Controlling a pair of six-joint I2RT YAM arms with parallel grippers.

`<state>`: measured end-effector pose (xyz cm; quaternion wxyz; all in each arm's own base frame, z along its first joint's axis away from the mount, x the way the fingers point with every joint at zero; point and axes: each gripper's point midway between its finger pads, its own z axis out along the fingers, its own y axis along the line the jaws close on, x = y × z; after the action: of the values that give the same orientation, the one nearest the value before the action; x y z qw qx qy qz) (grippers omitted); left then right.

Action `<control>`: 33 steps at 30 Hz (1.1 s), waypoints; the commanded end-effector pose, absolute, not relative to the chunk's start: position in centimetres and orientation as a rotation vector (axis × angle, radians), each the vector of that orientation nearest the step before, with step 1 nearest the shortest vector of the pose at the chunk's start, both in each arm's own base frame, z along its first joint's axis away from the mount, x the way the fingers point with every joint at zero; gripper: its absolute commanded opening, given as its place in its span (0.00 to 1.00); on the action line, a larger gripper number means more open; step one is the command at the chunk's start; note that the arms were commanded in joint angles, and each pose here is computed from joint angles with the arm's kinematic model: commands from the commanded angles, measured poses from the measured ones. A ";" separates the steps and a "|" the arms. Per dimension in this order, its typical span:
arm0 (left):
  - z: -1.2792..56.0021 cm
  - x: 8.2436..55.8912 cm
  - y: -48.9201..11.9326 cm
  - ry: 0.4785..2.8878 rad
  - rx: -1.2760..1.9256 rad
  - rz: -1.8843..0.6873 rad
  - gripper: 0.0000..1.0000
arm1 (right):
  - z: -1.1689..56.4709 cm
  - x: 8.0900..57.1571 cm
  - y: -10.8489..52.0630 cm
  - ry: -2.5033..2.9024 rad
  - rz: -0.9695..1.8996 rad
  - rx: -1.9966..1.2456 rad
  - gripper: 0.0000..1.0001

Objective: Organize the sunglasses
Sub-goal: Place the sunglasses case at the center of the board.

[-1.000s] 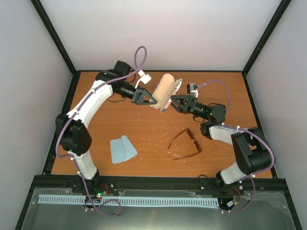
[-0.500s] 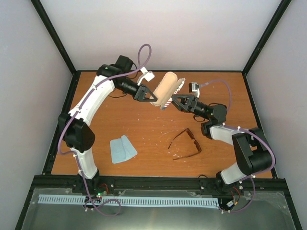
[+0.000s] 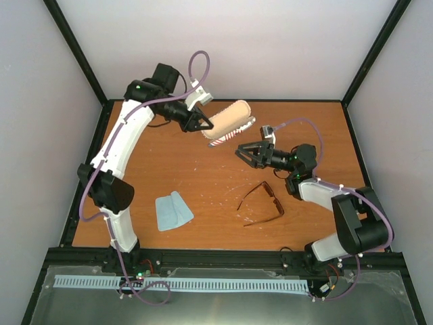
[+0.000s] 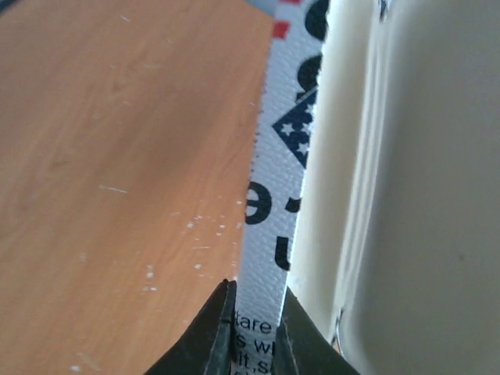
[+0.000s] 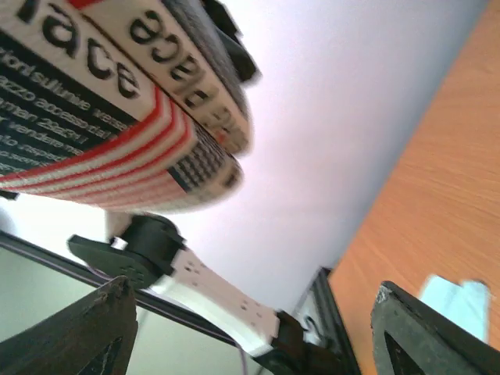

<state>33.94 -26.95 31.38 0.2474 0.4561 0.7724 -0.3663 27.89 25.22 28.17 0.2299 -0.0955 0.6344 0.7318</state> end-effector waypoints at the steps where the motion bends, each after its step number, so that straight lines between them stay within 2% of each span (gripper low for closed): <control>1: 34.4 34.8 -26.1 1.952 1.310 -0.850 0.10 | 24.8 27.0 24.7 1.975 1.918 -0.278 0.80; 5: 31.6 36.2 -25.1 1.950 1.394 -0.676 0.10 | 20.9 27.4 20.4 2.294 1.553 -0.119 0.82; 13: 20.9 39.7 -22.8 1.915 1.602 -0.146 0.03 | 20.4 30.1 10.2 2.436 0.889 0.220 0.81; 21: 16.7 41.8 -22.5 1.760 1.576 0.203 0.01 | 22.0 30.7 6.5 2.317 0.644 0.404 0.81; 33: 15.0 41.1 -25.2 1.693 1.498 0.110 0.01 | 20.2 29.7 6.9 2.337 0.697 0.454 0.81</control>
<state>39.94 -23.83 13.17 0.3709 0.6149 0.6941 0.0497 29.99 7.10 20.86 0.3310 0.1589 0.8910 0.2669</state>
